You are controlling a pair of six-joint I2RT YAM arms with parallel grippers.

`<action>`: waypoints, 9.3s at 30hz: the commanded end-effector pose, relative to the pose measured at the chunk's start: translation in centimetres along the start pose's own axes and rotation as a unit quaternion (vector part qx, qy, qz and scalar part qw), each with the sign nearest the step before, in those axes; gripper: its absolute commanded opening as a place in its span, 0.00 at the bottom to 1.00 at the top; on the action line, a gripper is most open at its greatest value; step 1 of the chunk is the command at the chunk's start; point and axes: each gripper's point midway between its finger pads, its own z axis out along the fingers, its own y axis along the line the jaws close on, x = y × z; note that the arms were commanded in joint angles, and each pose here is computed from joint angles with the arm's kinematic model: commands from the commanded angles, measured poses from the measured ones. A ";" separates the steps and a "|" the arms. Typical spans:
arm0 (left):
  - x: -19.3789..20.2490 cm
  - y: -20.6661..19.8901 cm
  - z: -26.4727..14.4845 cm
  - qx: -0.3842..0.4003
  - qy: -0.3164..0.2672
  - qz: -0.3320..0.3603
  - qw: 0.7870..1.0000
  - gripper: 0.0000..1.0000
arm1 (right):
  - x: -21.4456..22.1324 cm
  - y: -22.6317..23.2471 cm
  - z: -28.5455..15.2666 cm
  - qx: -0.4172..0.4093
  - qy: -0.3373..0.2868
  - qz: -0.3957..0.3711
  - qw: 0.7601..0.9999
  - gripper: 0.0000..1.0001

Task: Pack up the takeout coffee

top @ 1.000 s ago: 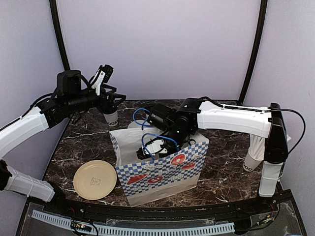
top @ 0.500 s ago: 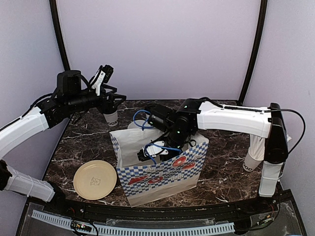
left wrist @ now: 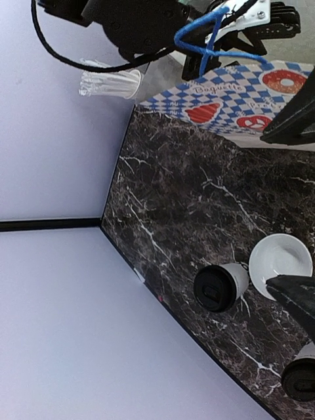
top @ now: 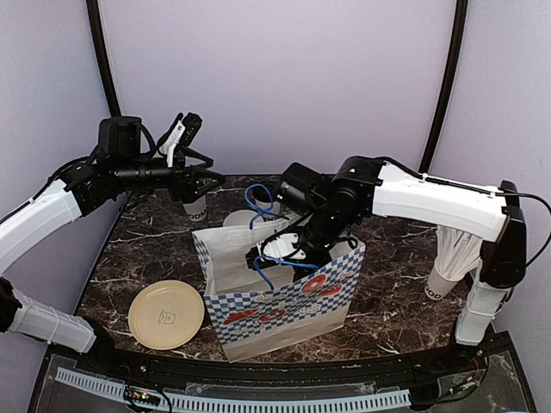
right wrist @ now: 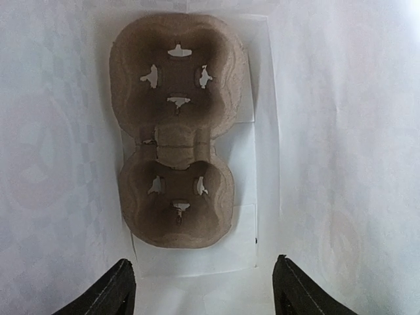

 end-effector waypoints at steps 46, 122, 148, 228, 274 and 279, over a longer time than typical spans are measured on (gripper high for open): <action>-1.7 -7.1 -3.7 0.012 0.068 0.072 0.995 0.69 | -1.9 -4.8 -15.9 0.114 -0.231 0.043 0.965 0.72; 0.8 4.5 -1.5 -0.236 0.020 0.042 0.971 0.74 | -2.5 8.7 -11.6 -0.038 -0.164 -0.024 0.985 0.00; 7.3 14.8 -1.2 -0.297 0.214 -0.131 0.921 0.77 | 5.0 -10.2 -15.6 0.122 -0.130 0.161 0.971 0.00; 4.4 8.6 -1.5 -0.147 0.267 -0.165 0.938 0.65 | 16.6 -16.3 -17.6 0.202 -0.115 0.308 0.922 0.60; 18.9 -21.3 6.1 0.250 0.437 0.057 0.862 0.79 | 14.4 -16.0 -15.9 0.164 -0.122 0.294 0.934 0.61; 19.3 -21.7 6.0 0.253 0.442 0.068 0.858 0.82 | 14.4 -15.7 -15.9 0.163 -0.123 0.292 0.934 0.61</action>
